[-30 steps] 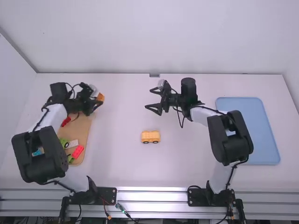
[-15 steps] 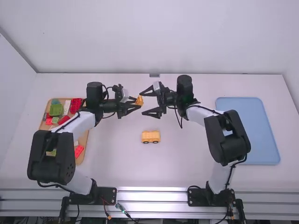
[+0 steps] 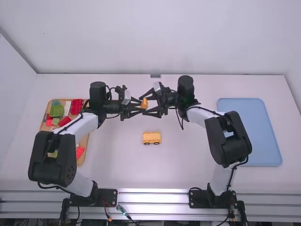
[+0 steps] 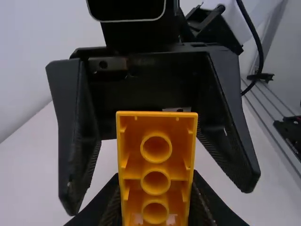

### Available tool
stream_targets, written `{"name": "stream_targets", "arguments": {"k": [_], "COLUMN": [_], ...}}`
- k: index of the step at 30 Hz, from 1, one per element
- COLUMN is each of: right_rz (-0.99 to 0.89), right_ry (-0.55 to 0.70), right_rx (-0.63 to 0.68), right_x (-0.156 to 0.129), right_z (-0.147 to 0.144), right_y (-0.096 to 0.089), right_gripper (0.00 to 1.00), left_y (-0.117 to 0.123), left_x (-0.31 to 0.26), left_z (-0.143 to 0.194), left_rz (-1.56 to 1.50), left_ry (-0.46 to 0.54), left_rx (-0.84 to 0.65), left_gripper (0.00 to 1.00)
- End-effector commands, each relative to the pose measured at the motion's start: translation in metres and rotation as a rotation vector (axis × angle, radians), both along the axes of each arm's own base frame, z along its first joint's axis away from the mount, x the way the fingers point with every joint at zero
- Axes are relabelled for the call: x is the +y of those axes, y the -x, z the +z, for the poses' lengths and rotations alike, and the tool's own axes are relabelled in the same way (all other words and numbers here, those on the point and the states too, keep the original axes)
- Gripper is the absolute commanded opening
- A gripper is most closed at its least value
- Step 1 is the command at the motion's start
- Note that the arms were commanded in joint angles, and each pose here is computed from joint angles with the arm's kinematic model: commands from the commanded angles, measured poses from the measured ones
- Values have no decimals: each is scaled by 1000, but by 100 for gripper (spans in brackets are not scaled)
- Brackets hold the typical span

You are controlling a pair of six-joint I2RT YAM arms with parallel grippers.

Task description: Assemble lego blocks to make yellow taxi

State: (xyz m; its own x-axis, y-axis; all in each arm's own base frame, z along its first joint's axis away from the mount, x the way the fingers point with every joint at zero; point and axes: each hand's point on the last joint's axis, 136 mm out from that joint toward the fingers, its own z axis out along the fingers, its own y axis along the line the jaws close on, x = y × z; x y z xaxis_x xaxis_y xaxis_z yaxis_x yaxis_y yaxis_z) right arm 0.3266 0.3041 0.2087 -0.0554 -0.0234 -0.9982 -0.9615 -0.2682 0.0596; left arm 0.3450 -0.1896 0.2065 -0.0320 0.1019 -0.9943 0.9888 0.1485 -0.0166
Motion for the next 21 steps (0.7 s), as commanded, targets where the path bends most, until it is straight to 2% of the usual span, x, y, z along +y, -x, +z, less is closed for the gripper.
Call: {"name": "stream_targets", "arguments": {"k": [1,8,21], "right_rz": [6,-70,-95], "right_ry": [-7,-3,-14], "right_rx": [-14,26,14], "right_x": [-4,-11,-8], "right_z": [5,12,17], "right_y": [-7,-23,-26], "right_gripper": [74,72,64], "left_y": [6,0,-7], "left_x": [0,1,1], "left_z": [8,5,14], "left_rz": [-11,22,48], "left_ry": [8,-9,3], "left_rx": [-20,-25,-40], "left_gripper": [9,8,7]}}
